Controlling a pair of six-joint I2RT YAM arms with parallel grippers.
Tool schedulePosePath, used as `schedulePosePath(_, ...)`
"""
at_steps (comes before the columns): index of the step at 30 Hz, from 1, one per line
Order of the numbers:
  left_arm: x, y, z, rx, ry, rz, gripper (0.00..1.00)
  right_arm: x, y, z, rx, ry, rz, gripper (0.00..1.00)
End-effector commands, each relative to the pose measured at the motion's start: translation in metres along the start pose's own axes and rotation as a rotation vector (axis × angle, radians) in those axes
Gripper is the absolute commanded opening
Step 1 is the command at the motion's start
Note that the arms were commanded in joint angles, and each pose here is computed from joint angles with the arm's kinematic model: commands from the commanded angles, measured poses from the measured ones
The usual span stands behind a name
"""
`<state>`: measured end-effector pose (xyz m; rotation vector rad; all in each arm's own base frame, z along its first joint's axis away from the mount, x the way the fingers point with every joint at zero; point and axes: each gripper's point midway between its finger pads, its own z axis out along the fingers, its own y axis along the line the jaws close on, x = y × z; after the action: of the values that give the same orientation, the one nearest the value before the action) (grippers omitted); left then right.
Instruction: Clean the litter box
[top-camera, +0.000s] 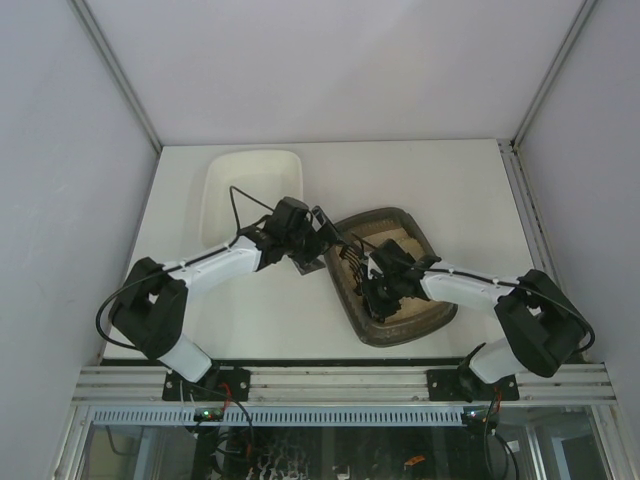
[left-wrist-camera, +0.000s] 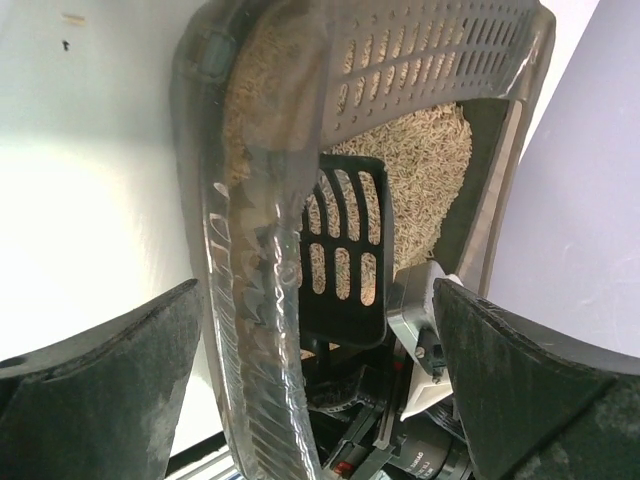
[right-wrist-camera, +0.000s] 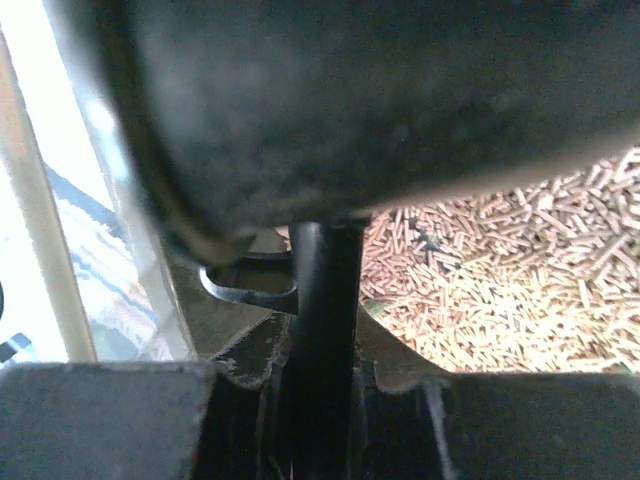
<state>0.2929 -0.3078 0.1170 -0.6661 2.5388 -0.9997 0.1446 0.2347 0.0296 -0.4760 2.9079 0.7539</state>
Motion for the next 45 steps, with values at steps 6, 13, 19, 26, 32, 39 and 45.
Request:
schedulePosePath(6, -0.021, -0.003, -0.012, 0.051, -0.066, -0.034, 1.0, -0.019, 0.052, 0.002, -0.357, -0.071, -0.003, 0.0)
schedulePosePath(13, -0.022, 0.0, -0.012, 0.05, -0.065, -0.044, 1.0, -0.019, 0.044, -0.01, -0.42, -0.099, 0.088, 0.0)
schedulePosePath(19, -0.026, 0.0, -0.015, 0.058, -0.071, -0.043, 1.0, -0.016, 0.032, -0.022, -0.444, -0.146, 0.161, 0.0)
schedulePosePath(26, -0.036, -0.001, -0.023, 0.067, -0.085, -0.003, 1.0, -0.019, 0.022, -0.033, -0.44, -0.214, 0.196, 0.0)
schedulePosePath(32, -0.054, -0.008, -0.05, -0.005, -0.089, 0.243, 1.0, -0.024, 0.014, -0.053, -0.443, -0.358, 0.196, 0.0)
schedulePosePath(39, -0.091, 0.021, -0.092, -0.083, -0.118, 0.348, 1.0, -0.024, 0.015, -0.073, -0.567, -0.565, 0.219, 0.0)
schedulePosePath(45, -0.119, 0.054, -0.129, -0.087, -0.175, 0.298, 1.0, -0.018, 0.023, -0.077, -0.71, -0.621, 0.247, 0.0)
